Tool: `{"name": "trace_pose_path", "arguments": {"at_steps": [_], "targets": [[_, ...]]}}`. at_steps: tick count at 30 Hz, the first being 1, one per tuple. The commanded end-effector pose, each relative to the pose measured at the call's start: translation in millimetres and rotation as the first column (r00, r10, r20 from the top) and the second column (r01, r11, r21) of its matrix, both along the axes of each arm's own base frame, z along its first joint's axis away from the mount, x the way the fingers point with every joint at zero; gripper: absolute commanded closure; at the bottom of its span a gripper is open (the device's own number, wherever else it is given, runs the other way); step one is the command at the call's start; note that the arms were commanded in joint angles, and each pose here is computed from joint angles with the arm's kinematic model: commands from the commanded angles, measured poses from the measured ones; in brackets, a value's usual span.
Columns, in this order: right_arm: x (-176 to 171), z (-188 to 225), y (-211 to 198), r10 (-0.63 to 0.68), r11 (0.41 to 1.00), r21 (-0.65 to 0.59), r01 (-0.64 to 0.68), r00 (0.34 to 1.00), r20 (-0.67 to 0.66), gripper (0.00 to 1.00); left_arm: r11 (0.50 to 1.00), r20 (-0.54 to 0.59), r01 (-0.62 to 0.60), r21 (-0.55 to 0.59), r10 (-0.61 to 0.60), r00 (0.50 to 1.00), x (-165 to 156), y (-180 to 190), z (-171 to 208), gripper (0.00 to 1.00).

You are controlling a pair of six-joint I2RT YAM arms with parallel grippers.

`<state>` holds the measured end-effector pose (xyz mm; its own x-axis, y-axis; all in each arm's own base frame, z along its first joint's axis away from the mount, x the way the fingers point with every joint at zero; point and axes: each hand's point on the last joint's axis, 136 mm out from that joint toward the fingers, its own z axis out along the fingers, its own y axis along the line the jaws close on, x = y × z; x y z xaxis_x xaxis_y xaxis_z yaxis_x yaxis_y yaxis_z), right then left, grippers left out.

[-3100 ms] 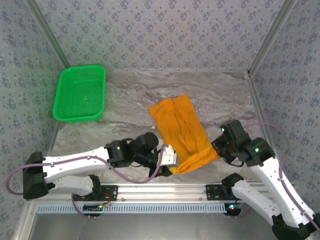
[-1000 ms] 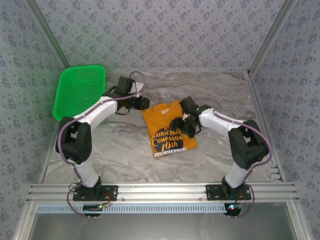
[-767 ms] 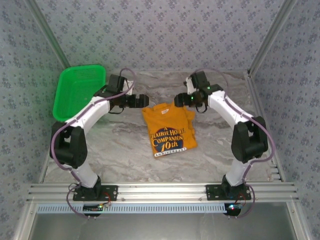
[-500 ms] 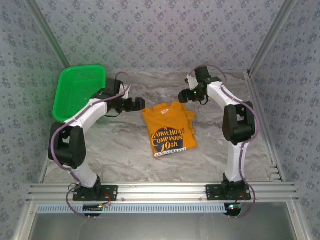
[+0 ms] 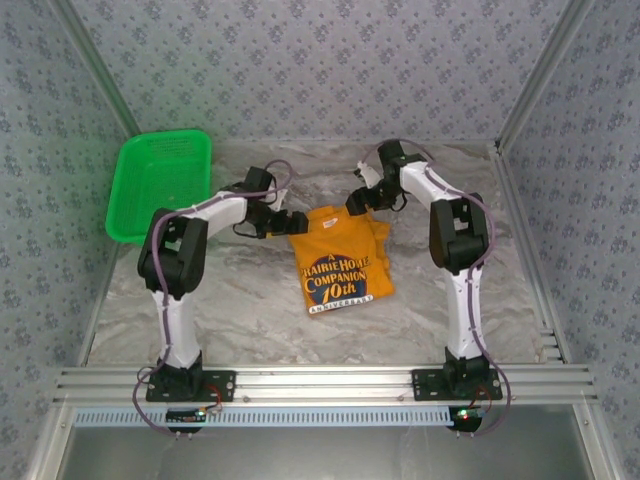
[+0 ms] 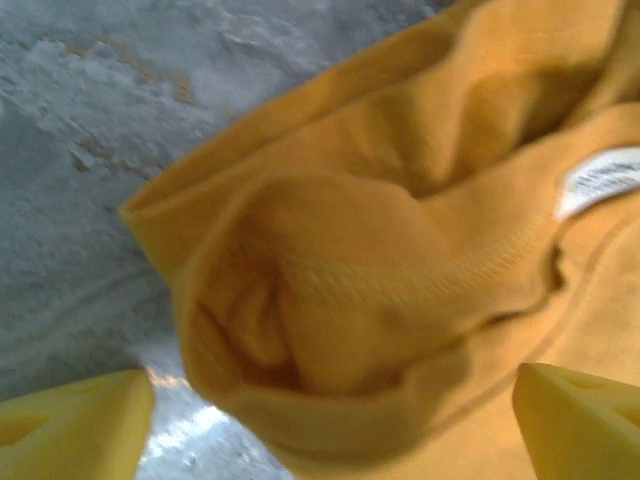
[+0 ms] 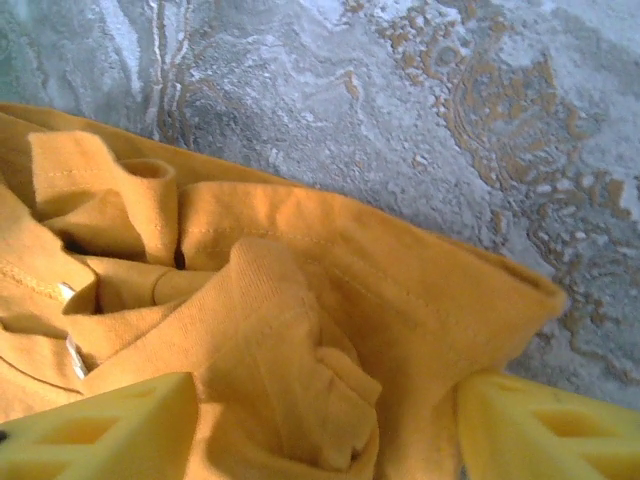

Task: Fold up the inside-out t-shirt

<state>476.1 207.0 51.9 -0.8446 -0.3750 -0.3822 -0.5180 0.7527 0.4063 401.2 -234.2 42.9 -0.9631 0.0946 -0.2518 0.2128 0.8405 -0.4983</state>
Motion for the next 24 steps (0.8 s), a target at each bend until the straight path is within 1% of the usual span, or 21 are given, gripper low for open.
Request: {"name": "trace_pose_path", "arguments": {"at_steps": [1, 3, 4, 6, 8, 9, 10, 12, 13, 15, 16, 18, 20, 21, 22, 23, 24], "targets": [[-6.0, -5.0, 7.8, 0.04, 0.998, 0.045, -0.037, 0.998, -0.054, 0.39, 0.998, 0.009, 0.033, -0.055, -0.032, 0.999, 14.5, -18.6, 2.9, 0.15], [-10.4, -3.5, 13.2, 0.061, 0.996, 0.071, -0.056, 0.996, -0.064, 0.47, 0.998, 0.004, 0.037, -0.056, -0.037, 0.999, 17.8, -23.4, -0.5, 0.2], [-11.8, -3.8, 15.0, 0.062, 0.995, 0.083, -0.056, 0.995, -0.072, 0.53, 0.997, 0.002, 0.039, -0.066, -0.039, 0.999, 19.0, -26.5, -1.3, 0.25], [-15.1, -5.4, 19.9, 0.065, 0.992, 0.111, -0.055, 0.994, -0.089, 0.65, 0.994, 0.012, 0.048, -0.099, -0.047, 0.999, 23.2, -33.0, 1.1, 0.42], [-16.9, -7.5, 23.2, 0.066, 0.989, 0.138, -0.051, 0.992, -0.103, 0.81, 0.991, 0.033, 0.063, -0.119, -0.059, 0.998, 28.9, -38.6, 4.2, 0.57], [-16.3, -7.1, 24.0, 0.063, 0.988, 0.15, -0.047, 0.992, -0.105, 0.86, 0.99, 0.037, 0.067, -0.121, -0.063, 0.997, 30.7, -39.2, 3.6, 0.66], [-15.1, -4.6, 25.4, 0.061, 0.986, 0.163, -0.044, 0.993, -0.102, 0.91, 0.989, 0.044, 0.08, -0.124, -0.075, 0.996, 32.7, -40.8, 5.2, 0.77], [-9.9, 8.1, 27.5, 0.06, 0.979, 0.199, -0.044, 0.995, -0.074, 0.98, 0.979, 0.077, 0.126, -0.159, -0.115, 0.99, 36.4, -45.9, 17.1, 0.97], [-6.9, 19.8, 29.7, 0.061, 0.973, 0.225, -0.048, 0.997, -0.051, 1.0, 0.97, 0.102, 0.154, -0.186, -0.137, 0.985, 38.3, -48.5, 27.4, 1.0], [2.5, 50.9, 31.2, 0.055, 0.954, 0.293, -0.058, 0.998, 0.019, 1.0, 0.956, 0.185, 0.203, -0.211, -0.165, 0.969, 44.4, -48.0, 54.4, 1.0], [8.8, 71.0, 31.6, 0.048, 0.942, 0.33, -0.069, 0.996, 0.072, 1.0, 0.946, 0.247, 0.239, -0.221, -0.183, 0.952, 47.6, -47.1, 74.2, 1.0], [19.5, 111.6, 30.1, 0.034, 0.922, 0.375, -0.099, 0.984, 0.177, 1.0, 0.934, 0.376, 0.292, -0.207, -0.2, 0.905, 55.2, -43.0, 115.5, 1.0], [28.3, 156.6, 27.3, 0.032, 0.914, 0.379, -0.148, 0.955, 0.296, 1.0, 0.92, 0.51, 0.349, -0.176, -0.219, 0.832, 59.9, -38.7, 164.7, 1.0], [29.5, 175.2, 26.3, 0.039, 0.912, 0.371, -0.176, 0.937, 0.348, 1.0, 0.917, 0.557, 0.367, -0.157, -0.225, 0.8, 60.4, -36.2, 184.0, 1.0], [28.0, 198.0, 26.7, 0.055, 0.905, 0.362, -0.222, 0.907, 0.417, 1.0, 0.911, 0.609, 0.39, -0.132, -0.236, 0.757, 59.0, -33.7, 206.0, 1.0], [19.3, 213.0, 27.2, 0.086, 0.897, 0.352, -0.269, 0.885, 0.457, 1.0, 0.907, 0.654, 0.407, -0.104, -0.246, 0.715, 55.9, -30.7, 225.4, 1.0], [10.9, 229.2, 28.0, 0.118, 0.887, 0.328, -0.324, 0.846, 0.519, 1.0, 0.906, 0.68, 0.415, -0.083, -0.253, 0.688, 53.4, -28.8, 234.8, 1.0]]}}
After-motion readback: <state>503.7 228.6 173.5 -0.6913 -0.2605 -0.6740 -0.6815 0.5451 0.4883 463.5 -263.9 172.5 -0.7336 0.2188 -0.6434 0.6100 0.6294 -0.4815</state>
